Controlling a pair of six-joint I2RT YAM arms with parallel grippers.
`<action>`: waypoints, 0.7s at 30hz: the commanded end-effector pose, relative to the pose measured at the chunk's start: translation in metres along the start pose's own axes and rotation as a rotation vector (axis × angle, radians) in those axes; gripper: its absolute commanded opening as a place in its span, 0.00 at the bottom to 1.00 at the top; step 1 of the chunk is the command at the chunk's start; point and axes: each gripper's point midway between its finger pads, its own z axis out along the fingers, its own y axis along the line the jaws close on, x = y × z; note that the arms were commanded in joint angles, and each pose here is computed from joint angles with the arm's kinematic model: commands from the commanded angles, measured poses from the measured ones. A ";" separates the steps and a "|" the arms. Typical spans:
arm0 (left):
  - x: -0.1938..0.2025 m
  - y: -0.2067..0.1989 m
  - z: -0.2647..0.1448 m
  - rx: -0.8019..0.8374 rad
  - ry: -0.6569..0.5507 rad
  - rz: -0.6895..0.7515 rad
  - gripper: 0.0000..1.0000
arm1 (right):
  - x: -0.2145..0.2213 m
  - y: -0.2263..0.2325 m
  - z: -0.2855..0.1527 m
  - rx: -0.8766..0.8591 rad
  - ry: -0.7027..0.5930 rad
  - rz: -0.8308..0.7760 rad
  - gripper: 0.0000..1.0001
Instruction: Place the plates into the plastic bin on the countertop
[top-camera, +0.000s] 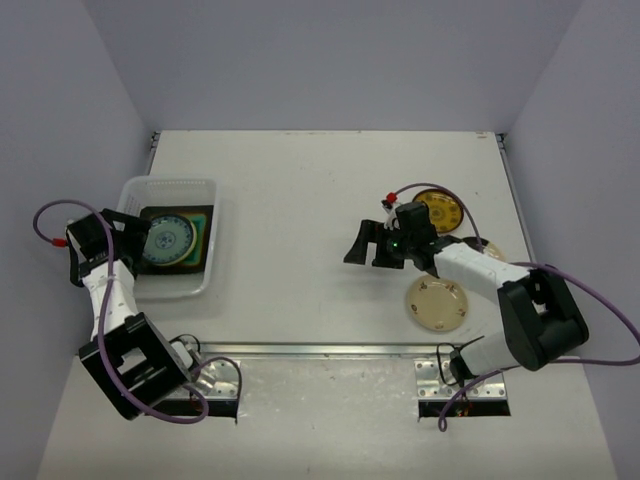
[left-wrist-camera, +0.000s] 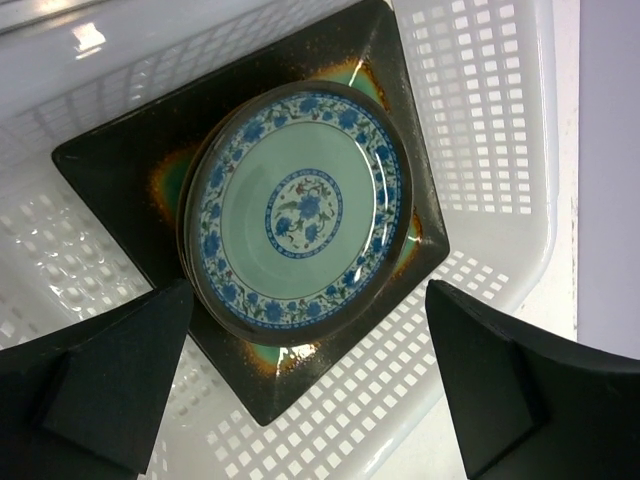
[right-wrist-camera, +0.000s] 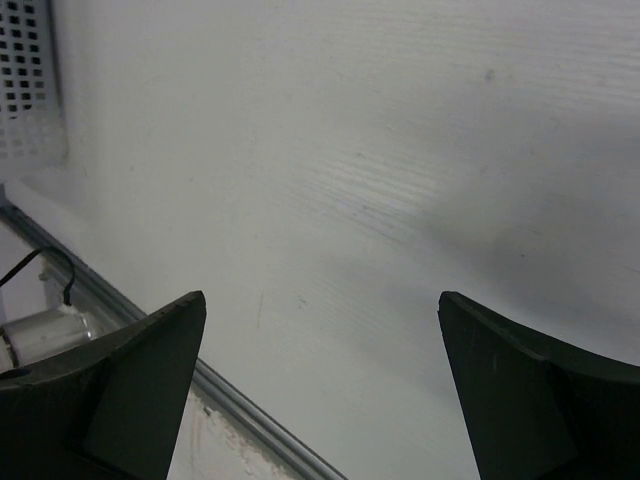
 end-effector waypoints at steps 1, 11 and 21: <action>-0.002 -0.054 -0.026 0.213 0.009 0.142 1.00 | -0.052 -0.034 -0.026 0.220 -0.188 0.081 0.99; 0.116 -0.120 -0.079 0.495 0.183 0.582 1.00 | -0.135 -0.178 -0.114 0.866 -0.420 0.308 0.99; 0.196 -0.103 -0.125 0.662 0.355 0.771 1.00 | -0.185 -0.261 -0.093 0.939 -0.243 0.172 0.99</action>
